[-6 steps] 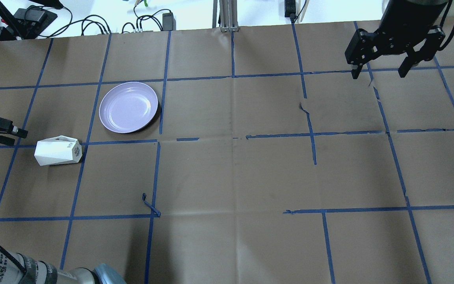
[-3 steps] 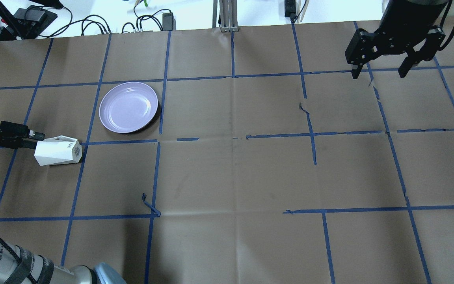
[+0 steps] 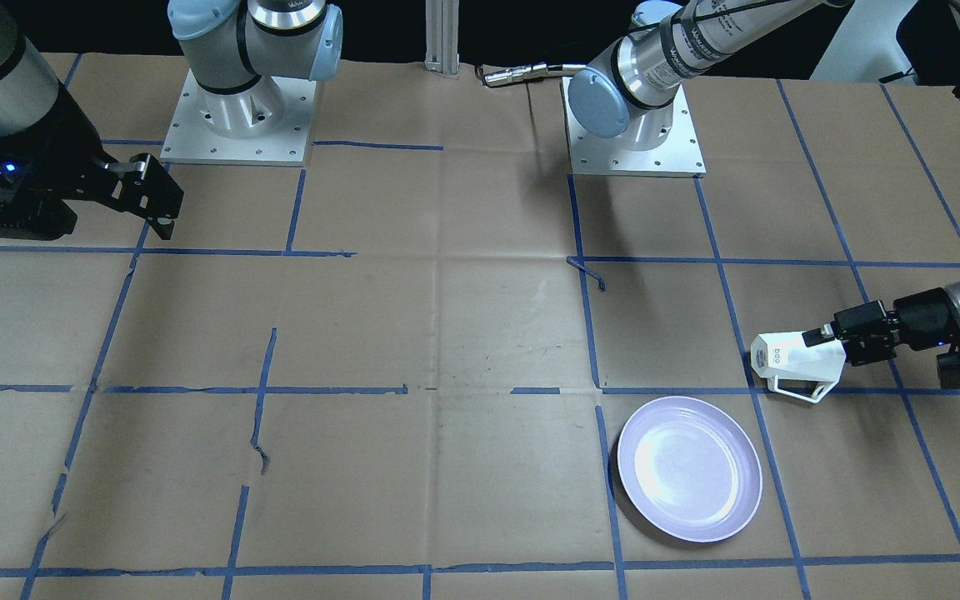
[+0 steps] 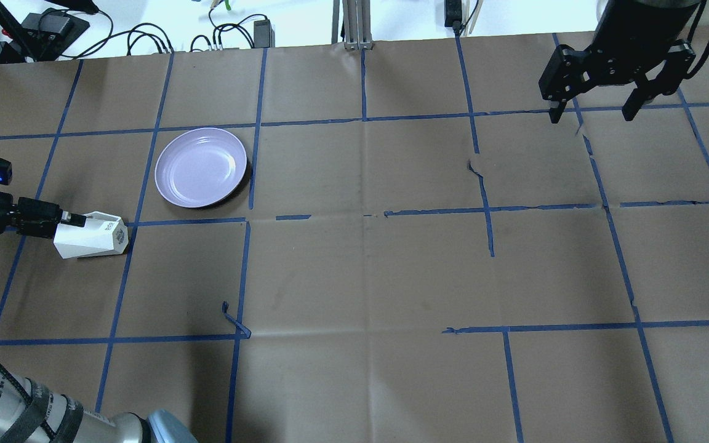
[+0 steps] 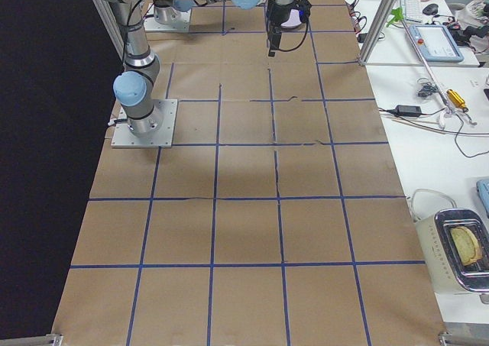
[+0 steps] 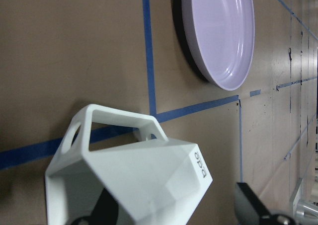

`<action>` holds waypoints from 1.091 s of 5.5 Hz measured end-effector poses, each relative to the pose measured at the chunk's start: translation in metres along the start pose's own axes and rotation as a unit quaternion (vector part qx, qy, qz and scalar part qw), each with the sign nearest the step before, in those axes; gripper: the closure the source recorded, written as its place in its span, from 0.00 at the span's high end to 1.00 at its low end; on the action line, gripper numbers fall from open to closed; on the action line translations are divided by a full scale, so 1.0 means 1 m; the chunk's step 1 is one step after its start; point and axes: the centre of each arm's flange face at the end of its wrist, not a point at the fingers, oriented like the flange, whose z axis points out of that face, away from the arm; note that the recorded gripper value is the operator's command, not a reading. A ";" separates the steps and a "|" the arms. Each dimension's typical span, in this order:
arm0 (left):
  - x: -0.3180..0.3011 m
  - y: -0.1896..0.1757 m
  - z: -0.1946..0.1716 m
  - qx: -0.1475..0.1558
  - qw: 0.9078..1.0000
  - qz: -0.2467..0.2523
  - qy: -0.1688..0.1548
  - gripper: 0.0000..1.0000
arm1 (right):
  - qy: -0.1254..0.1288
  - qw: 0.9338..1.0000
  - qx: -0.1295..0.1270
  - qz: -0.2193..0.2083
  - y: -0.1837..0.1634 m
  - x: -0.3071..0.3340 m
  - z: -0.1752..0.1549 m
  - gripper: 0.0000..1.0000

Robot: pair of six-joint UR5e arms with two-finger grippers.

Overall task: Flip cup and place on plate
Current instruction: 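Lift the mug with the left gripper and rotate it upright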

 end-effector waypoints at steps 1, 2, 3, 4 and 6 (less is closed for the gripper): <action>0.008 0.000 -0.007 -0.002 1.000 -0.003 0.000 0.00 | 0.000 1.000 0.000 0.000 0.000 0.000 0.000 1.00; 0.023 -0.002 -0.022 -0.003 1.000 -0.005 -0.004 0.00 | 0.000 1.000 0.000 0.000 0.000 0.000 0.000 1.00; 0.055 -0.005 -0.042 0.001 1.000 -0.007 -0.018 0.00 | 0.000 1.000 0.000 0.000 0.000 0.000 0.000 1.00; 0.091 -0.008 -0.058 0.006 0.999 -0.007 -0.038 0.00 | 0.000 1.000 0.000 0.000 0.000 0.000 0.000 1.00; 0.192 -0.026 -0.060 -0.013 0.992 0.024 -0.123 0.00 | 0.000 1.000 0.000 0.000 0.000 0.000 0.000 1.00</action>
